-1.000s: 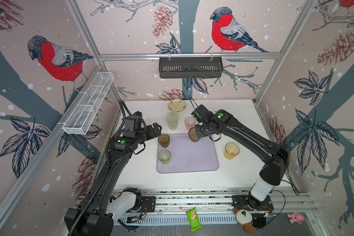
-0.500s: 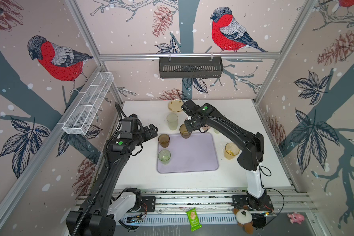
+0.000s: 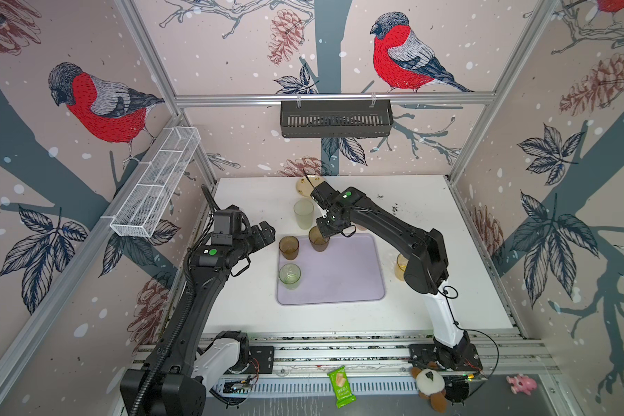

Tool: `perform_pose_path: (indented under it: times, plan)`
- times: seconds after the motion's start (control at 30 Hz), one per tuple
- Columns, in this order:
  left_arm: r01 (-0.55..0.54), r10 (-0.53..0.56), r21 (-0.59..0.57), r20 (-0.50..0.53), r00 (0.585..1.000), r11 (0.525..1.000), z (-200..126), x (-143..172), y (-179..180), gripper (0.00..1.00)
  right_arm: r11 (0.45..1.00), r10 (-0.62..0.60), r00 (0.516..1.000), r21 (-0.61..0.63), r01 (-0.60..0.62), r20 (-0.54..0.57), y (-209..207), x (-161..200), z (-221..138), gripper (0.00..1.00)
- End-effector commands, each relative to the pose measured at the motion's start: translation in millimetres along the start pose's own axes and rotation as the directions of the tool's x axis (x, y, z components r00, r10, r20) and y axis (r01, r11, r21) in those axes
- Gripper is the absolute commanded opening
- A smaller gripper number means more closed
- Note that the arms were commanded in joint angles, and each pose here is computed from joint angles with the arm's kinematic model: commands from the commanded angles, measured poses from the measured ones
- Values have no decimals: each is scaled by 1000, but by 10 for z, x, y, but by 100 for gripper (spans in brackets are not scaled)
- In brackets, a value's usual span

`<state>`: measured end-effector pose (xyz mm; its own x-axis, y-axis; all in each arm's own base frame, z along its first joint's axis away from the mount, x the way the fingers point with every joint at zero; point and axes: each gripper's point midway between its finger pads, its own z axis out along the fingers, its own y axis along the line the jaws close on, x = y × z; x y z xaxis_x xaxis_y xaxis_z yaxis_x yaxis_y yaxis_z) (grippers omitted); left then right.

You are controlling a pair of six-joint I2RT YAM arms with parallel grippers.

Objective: Place the glasses into the tray
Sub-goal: Place the glass on the tray.

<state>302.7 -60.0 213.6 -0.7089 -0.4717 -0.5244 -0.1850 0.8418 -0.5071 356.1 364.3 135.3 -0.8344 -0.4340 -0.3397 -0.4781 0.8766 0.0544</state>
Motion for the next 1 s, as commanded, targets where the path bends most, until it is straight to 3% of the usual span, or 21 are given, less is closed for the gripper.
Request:
perform_pose_path:
  times: [0.0,0.97]
  plan:
    - [3,-3,-2,2,1000,1000,-26,0,34,96,1000,-5,1000,-23,5,13,80,-61,45,3]
    - [-33,33,7,10,999,999,-47,-31,53,96,1000,-14,999,-9,13,-43,203,41,278,5]
